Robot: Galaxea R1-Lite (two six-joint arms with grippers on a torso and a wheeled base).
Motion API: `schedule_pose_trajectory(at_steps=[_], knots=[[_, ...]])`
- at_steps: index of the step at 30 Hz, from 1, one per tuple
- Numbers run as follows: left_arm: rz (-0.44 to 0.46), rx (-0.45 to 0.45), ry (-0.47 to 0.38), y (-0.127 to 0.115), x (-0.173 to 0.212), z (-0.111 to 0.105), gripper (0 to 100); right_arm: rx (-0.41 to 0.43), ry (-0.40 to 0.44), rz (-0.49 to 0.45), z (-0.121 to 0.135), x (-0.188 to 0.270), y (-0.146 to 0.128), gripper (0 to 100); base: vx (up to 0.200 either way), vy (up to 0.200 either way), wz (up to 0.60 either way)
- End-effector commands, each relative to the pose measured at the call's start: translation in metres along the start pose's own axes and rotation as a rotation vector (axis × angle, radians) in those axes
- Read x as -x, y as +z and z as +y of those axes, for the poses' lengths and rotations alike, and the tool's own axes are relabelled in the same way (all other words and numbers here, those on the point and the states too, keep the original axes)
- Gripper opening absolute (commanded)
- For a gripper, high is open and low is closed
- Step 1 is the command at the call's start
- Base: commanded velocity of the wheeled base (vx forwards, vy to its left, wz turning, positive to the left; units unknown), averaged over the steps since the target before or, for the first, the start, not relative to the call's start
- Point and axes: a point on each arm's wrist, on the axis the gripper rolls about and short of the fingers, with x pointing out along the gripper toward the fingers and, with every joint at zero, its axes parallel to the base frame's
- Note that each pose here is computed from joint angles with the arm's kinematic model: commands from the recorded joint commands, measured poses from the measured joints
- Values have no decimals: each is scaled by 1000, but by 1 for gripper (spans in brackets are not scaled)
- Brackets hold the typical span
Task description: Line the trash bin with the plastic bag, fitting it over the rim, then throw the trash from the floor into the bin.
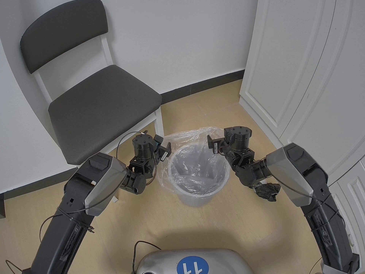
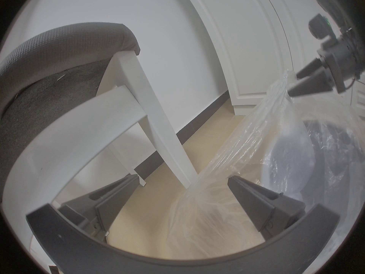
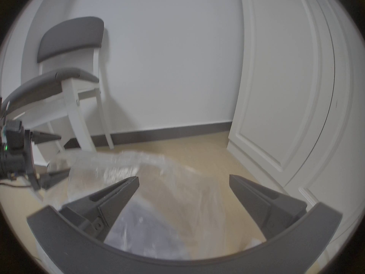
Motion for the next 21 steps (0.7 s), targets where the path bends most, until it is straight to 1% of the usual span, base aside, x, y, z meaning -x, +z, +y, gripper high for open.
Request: schedule_pose_trajectory(at_steps=[1,4,10,13,14,16,18,19,21], knots=[[-39,26,-69,9,15,5,100,27,26,121,-19,38,33,100,0,0,0],[-36,28,-91,19,28,8,100,29,14,136,-29,45,36,100,0,0,0],[-26,74,-126,40,57,12,100,35,4,186,-43,70,43,100,0,0,0],[-4,132,-162,52,75,6,100,39,4,219,-50,91,48,100,0,0,0],[-4,132,-162,52,75,6,100,39,4,219,-50,91,48,100,0,0,0],[11,172,-162,58,85,2,100,28,5,238,-54,106,53,100,0,0,0],[11,172,-162,58,85,2,100,28,5,238,-54,106,53,100,0,0,0],[35,191,-167,65,101,3,100,14,3,241,-58,118,60,100,0,0,0],[48,191,-183,70,113,5,100,3,1,241,-61,124,64,100,0,0,0]])
